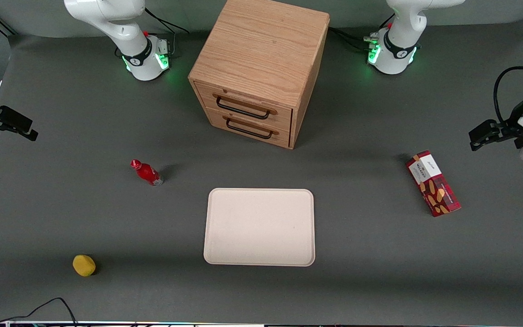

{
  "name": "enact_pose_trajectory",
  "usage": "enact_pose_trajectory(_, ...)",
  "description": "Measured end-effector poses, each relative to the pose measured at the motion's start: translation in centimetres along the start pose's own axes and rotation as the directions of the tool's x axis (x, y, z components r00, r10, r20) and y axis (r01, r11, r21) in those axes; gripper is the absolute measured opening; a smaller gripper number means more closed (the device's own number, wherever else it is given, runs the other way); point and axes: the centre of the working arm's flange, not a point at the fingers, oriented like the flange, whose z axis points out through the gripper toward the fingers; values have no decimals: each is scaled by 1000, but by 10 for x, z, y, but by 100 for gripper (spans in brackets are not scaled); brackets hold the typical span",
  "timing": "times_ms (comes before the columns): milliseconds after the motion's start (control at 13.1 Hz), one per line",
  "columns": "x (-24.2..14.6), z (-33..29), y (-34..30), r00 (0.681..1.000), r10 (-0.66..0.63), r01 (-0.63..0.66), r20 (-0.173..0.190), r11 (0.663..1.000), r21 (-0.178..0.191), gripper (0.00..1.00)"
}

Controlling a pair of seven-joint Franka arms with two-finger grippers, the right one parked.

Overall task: Place red cookie box on tray
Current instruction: 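Move the left gripper down toward the red tartan cookie box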

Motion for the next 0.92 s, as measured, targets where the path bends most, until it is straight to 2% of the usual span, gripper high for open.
enact_pose_trajectory(382,5,11,7,1000,1,0,20,999,-48,100)
enact_pose_trajectory(688,7,13,-6,1000,-23,24,16,998,-52,100)
enact_pose_trajectory(917,11,19,-44,996,-84,84,9,995,-50,100)
